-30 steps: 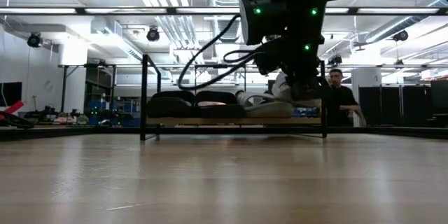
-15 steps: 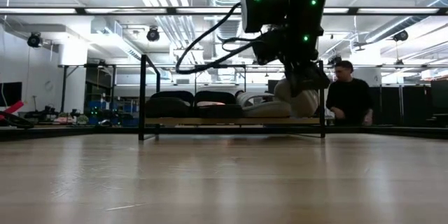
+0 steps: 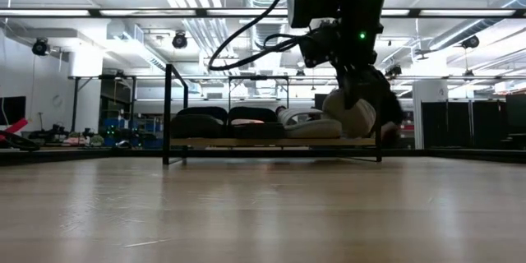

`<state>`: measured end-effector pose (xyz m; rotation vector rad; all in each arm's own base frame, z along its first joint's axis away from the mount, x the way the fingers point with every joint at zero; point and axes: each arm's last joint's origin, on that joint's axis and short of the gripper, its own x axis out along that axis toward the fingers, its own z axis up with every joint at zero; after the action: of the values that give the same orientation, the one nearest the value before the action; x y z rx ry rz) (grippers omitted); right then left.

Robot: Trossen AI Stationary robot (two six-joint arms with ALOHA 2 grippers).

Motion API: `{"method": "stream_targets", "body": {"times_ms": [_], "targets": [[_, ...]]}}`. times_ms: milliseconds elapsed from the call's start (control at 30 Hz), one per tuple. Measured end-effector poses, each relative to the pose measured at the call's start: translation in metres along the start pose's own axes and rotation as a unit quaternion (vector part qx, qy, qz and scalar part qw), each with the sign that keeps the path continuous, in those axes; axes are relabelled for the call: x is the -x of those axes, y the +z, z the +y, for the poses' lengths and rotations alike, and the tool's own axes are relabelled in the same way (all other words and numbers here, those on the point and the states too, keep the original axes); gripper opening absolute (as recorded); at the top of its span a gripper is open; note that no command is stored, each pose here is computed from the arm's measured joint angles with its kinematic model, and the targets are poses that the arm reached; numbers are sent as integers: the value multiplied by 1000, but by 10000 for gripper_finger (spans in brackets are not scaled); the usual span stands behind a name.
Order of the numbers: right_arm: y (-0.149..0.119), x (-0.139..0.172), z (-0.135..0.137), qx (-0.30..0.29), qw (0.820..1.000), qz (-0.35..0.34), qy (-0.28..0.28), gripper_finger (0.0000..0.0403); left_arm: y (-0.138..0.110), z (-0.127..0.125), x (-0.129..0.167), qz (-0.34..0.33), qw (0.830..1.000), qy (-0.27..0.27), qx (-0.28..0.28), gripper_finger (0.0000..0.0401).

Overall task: Pick and place slides into the shelf
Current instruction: Adjust the right gray slide from the shelf, then adjust the black slide from the shelf

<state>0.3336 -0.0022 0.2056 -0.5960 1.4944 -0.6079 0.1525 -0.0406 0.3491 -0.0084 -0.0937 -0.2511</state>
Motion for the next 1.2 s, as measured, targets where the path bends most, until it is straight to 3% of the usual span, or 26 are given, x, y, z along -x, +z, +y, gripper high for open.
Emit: {"method": "stream_targets", "body": {"times_ms": [400,733,967,1200], "targets": [[0,0,1,-40,999,0,6,234,-1,0,-1,3,1000,0,1,217],[1,10,9,-38,999,-18,8,243,-1,0,-1,4,1000,0,1,217],[-1,41,19,-49,994,-92,19,242,-1,0,-2,5,1000,0,1,217],[-12,88,14,-87,975,-199,45,238,-2,0,-3,6,1000,0,1,217]]}}
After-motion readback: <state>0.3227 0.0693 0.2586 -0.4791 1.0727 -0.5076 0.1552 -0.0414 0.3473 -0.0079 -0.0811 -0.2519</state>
